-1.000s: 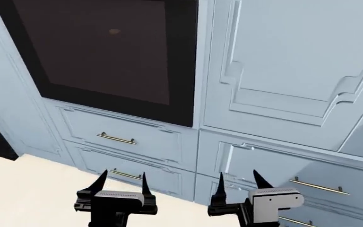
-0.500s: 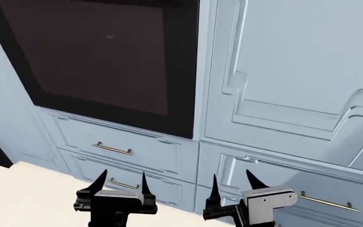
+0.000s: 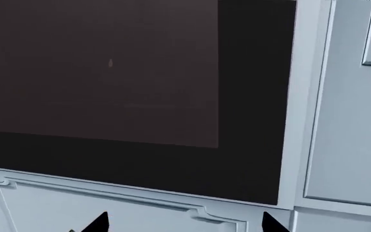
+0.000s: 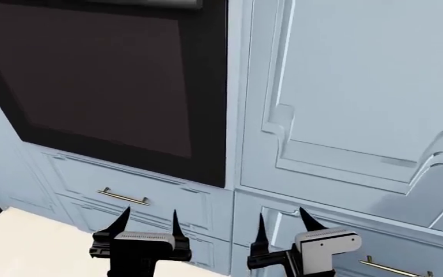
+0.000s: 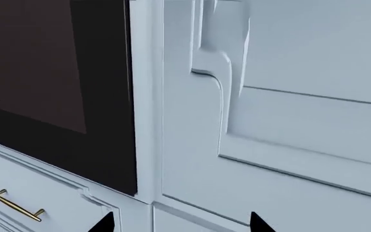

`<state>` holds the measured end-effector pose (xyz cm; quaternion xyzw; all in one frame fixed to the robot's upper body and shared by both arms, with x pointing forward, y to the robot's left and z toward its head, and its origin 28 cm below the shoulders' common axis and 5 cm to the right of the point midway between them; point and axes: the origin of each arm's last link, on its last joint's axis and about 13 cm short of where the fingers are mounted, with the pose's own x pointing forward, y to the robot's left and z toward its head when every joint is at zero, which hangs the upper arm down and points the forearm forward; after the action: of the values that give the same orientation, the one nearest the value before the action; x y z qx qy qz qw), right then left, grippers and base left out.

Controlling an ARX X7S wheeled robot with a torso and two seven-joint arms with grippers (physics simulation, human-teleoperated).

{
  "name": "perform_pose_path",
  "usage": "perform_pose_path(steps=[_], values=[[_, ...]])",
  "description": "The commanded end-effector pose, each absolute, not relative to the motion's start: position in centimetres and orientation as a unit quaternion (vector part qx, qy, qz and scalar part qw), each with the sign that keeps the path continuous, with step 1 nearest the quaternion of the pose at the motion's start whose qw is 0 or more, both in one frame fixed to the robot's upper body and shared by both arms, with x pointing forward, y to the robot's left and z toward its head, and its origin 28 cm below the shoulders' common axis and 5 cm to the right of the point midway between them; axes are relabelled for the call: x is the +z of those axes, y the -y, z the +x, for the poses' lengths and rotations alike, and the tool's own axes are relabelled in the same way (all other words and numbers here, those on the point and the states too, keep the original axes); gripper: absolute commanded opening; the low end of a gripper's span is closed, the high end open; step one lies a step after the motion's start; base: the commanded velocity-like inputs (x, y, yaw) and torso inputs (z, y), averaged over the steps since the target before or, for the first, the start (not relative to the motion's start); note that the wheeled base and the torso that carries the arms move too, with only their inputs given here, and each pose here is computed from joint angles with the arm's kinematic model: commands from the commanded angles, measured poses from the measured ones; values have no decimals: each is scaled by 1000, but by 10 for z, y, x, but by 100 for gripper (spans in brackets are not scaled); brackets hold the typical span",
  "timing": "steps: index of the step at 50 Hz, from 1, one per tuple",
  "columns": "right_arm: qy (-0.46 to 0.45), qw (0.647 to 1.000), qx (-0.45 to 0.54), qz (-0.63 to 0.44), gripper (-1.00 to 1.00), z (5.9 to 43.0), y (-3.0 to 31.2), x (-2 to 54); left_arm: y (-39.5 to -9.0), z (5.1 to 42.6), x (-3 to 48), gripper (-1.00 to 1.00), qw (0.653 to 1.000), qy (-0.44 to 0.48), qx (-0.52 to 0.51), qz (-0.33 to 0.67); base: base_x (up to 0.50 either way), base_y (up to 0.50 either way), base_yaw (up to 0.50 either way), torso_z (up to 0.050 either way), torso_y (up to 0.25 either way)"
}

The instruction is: Open the oven door

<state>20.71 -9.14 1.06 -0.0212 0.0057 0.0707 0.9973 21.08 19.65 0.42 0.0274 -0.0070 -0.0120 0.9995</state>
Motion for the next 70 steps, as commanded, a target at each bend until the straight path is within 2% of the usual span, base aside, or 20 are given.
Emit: perform_pose_path(steps=[1,9,27,30,31,32,34,36,38,41,43,45,49,63,70], values=[[-5,997,75,-27,100,207,91,12,-197,211,5,100,1000,7,-11,27,284,85,0,0,0],[-3,997,70,-28,100,207,91,10,-196,211,4,100,1000,6,-10,27,283,85,0,0,0],[-7,998,59,-26,100,207,92,10,-202,218,13,100,1000,2,7,8,0,0,0,0,0],[-6,998,59,-25,100,207,92,10,-215,231,35,100,996,43,11,76,0,0,0,0,0],[-5,998,60,-24,100,207,92,10,-221,236,45,100,989,70,7,133,0,0,0,0,0],[-4,998,60,-24,100,207,92,10,-226,241,55,100,976,97,1,195,0,0,0,0,0],[-3,998,60,-22,100,207,92,10,-238,253,82,100,915,173,-19,364,0,0,0,0,0],[-3,998,61,-21,100,207,92,11,-249,264,114,100,822,236,-37,517,0,0,0,0,0],[-2,998,61,-21,100,207,92,11,-259,274,148,100,733,276,-45,620,0,0,0,0,0],[-1,998,61,-20,100,207,92,11,-266,285,190,100,637,311,-47,704,0,0,0,0,0],[0,998,60,-20,100,207,92,11,-268,289,211,100,601,326,-49,728,0,0,0,0,0],[0,998,60,-19,100,207,92,11,-268,293,228,100,583,334,-50,739,0,0,0,0,0],[1,998,58,-18,100,206,92,12,-268,295,246,100,576,340,-47,742,0,0,0,0,0],[6,998,56,-16,100,205,93,13,-269,297,274,100,603,337,-24,723,0,0,0,0,0],[7,998,56,-16,100,205,93,13,-264,309,287,100,611,331,-21,718,0,0,0,0,0]])
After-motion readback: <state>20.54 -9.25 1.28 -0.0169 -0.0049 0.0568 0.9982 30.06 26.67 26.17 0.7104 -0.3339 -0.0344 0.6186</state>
